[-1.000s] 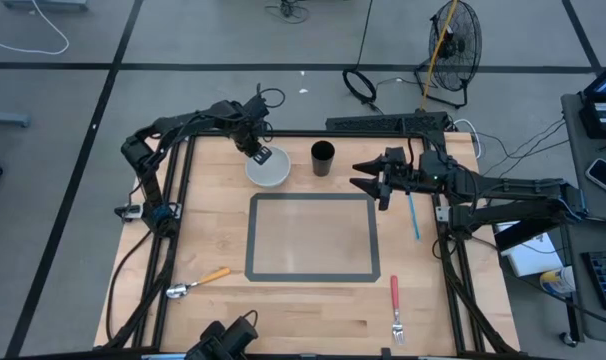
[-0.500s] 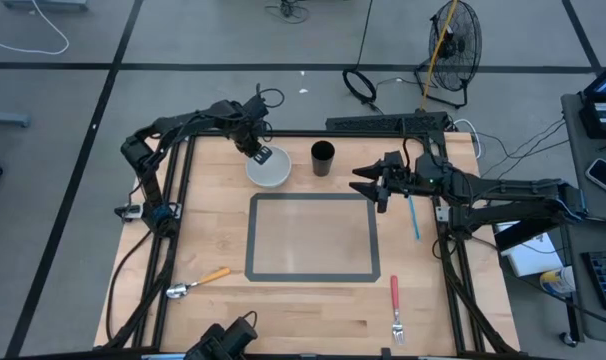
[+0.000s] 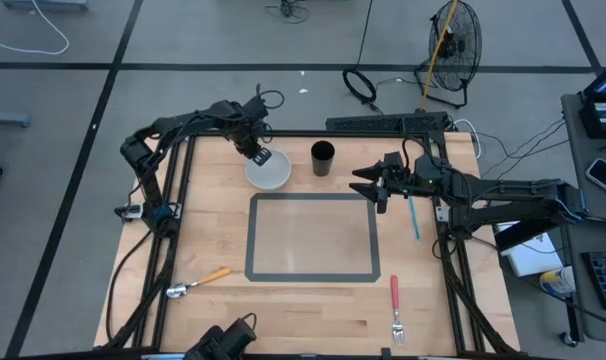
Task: Pick & Place Utensil
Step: Put the white bowl on the light brown mat
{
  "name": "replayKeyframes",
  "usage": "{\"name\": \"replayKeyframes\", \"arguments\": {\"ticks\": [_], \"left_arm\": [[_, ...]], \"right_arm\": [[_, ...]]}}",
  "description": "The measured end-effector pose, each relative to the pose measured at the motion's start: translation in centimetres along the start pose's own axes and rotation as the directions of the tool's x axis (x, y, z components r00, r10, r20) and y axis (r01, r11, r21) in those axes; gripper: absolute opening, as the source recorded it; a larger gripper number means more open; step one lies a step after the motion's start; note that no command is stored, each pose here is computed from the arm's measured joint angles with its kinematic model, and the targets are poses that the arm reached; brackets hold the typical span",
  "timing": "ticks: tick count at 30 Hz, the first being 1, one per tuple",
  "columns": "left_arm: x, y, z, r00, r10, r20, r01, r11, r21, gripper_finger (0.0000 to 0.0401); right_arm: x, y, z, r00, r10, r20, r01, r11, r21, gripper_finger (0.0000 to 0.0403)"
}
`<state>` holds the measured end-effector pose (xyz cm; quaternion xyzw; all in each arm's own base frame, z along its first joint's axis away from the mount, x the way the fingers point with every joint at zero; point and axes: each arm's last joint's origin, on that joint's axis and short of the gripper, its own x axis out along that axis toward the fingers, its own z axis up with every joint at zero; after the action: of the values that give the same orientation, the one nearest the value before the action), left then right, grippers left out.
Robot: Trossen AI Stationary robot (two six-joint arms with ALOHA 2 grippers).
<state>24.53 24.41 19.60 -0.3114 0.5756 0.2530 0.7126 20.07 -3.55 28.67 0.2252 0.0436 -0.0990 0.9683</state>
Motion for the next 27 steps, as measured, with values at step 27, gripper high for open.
{"name": "replayKeyframes", "arguments": {"ticks": [27], "left_arm": [[-0.03, 0.00, -0.12, 1.000, 0.000, -0.011, 0.000, 1.000, 0.011, 0.0006]], "right_arm": [[0.00, 0.00, 0.00, 1.000, 0.000, 0.000, 0.000, 1.000, 0.015, 0.0238]]}}
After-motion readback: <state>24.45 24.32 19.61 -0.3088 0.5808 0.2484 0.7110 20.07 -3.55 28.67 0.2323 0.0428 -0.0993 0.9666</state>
